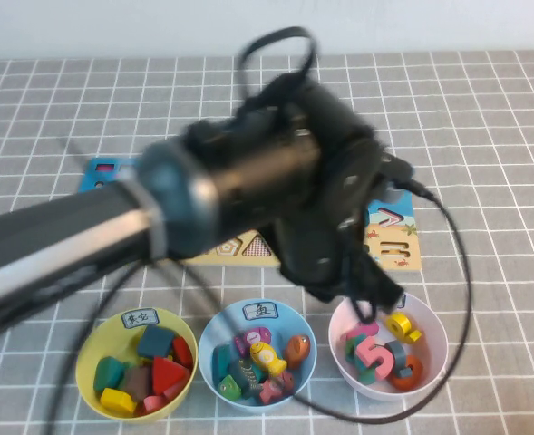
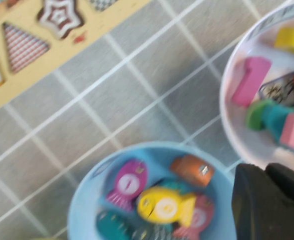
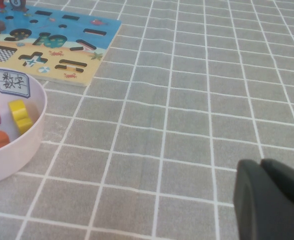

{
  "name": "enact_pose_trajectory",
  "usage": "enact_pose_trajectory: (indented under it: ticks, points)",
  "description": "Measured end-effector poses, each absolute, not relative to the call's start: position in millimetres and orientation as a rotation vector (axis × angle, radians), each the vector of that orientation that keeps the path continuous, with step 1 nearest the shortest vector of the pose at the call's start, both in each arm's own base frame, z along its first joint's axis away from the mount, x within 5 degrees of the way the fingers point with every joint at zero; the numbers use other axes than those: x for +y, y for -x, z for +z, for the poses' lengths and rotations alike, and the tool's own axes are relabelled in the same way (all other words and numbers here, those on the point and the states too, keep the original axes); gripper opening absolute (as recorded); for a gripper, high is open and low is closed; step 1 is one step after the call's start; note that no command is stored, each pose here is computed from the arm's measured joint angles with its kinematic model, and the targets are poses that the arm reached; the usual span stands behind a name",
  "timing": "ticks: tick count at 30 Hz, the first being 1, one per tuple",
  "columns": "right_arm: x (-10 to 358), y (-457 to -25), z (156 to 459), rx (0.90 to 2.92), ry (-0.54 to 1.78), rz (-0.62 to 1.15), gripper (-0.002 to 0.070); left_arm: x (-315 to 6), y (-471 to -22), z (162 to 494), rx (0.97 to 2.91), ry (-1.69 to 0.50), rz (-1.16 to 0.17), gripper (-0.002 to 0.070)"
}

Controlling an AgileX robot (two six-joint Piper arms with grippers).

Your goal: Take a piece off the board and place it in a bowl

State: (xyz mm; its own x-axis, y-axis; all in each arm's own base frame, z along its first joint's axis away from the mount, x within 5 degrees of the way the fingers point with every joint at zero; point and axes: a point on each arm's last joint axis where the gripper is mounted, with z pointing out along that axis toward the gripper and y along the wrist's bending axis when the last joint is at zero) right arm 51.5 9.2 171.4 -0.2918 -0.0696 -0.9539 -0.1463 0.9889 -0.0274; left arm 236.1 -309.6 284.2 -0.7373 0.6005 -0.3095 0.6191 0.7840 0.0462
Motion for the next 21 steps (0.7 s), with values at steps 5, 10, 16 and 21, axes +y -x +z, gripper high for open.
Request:
enact_pose_trajectory:
  ticks: [5, 10, 16, 21]
  points:
    - [9.2, -51.5, 171.4, 1.868, 0.156, 0.075, -0.0017, -273.8, -219.1, 290.9, 2.601, -0.931, -0.078, -0.0001]
    - [9.2, -51.5, 171.4, 1.868, 0.156, 0.075, -0.0017, -244.6, -204.9, 281.6, 2.525, -0.888, -0.081, -0.0002]
    - [9.2, -51.5, 171.4, 1.868, 0.156, 0.075, -0.0017, -208.4, -181.3, 287.9, 2.44, -0.806, -0.142, -0.0003]
    - [9.2, -51.5, 171.4, 1.868, 0.156, 0.075, -0.0017, -173.9, -157.4, 309.1, 2.36, -0.735, -0.202, -0.0003]
